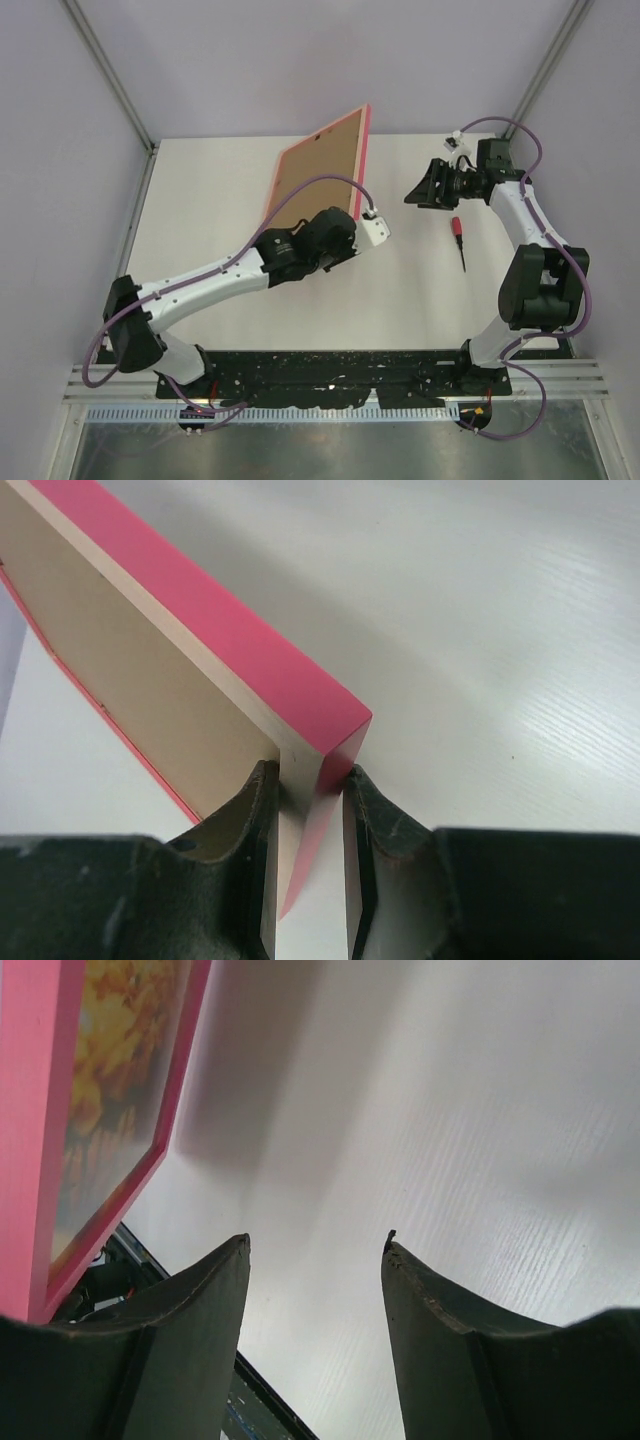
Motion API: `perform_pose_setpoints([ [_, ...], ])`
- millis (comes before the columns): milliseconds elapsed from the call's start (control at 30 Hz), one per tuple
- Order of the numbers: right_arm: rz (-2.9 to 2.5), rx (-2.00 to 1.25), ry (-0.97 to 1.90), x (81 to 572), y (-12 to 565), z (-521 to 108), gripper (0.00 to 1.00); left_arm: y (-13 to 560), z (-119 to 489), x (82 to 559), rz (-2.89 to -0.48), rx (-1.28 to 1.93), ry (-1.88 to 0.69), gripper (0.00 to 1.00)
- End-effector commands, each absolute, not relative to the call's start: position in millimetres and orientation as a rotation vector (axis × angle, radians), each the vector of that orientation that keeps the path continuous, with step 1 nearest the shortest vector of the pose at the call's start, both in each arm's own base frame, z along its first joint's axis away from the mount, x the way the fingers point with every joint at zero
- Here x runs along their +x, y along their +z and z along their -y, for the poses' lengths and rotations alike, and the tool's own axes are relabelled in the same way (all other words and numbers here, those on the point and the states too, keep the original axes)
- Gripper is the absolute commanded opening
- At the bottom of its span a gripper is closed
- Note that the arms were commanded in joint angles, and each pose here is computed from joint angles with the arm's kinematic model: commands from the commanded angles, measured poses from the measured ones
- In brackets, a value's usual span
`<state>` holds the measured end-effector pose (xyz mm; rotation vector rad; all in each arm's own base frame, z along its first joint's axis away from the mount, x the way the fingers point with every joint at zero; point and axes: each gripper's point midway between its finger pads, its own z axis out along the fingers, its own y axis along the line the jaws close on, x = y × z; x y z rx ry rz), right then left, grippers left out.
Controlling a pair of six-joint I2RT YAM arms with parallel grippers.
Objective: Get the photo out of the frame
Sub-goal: Turn over the photo frame at the center of the board.
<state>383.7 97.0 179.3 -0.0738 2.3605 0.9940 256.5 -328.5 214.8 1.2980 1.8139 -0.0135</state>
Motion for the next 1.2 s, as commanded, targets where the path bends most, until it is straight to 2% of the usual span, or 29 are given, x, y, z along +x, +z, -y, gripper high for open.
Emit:
perform_pose_setpoints([
  [0,-2.231,-0.093,1.12,391,214,-110,0.62,240,319,243,-1.809,1.279,-0.282,0.0],
  [33,-2.201,-0.108,1.15,393,220,-113,0.66,241,316,243,-1.807,1.287,-0.301,0.0],
  [133,-2.159,-0.155,1.175,397,233,-127,0.69,249,305,241,-1.789,1.287,-0.331,0.0],
  [400,-2.114,-0.379,1.116,396,247,-170,0.72,253,279,230,-1.75,1.336,-0.388,0.0],
  [600,-2.003,-0.622,1.006,393,258,-174,0.73,259,259,220,-1.734,1.332,-0.455,0.0],
  [933,-1.681,-1.052,0.633,378,260,-167,0.75,269,234,202,-1.678,1.376,-0.52,0.0],
  [1167,-1.238,-1.44,0.217,365,268,-173,0.82,263,223,191,-1.681,1.412,-0.55,0.0],
])
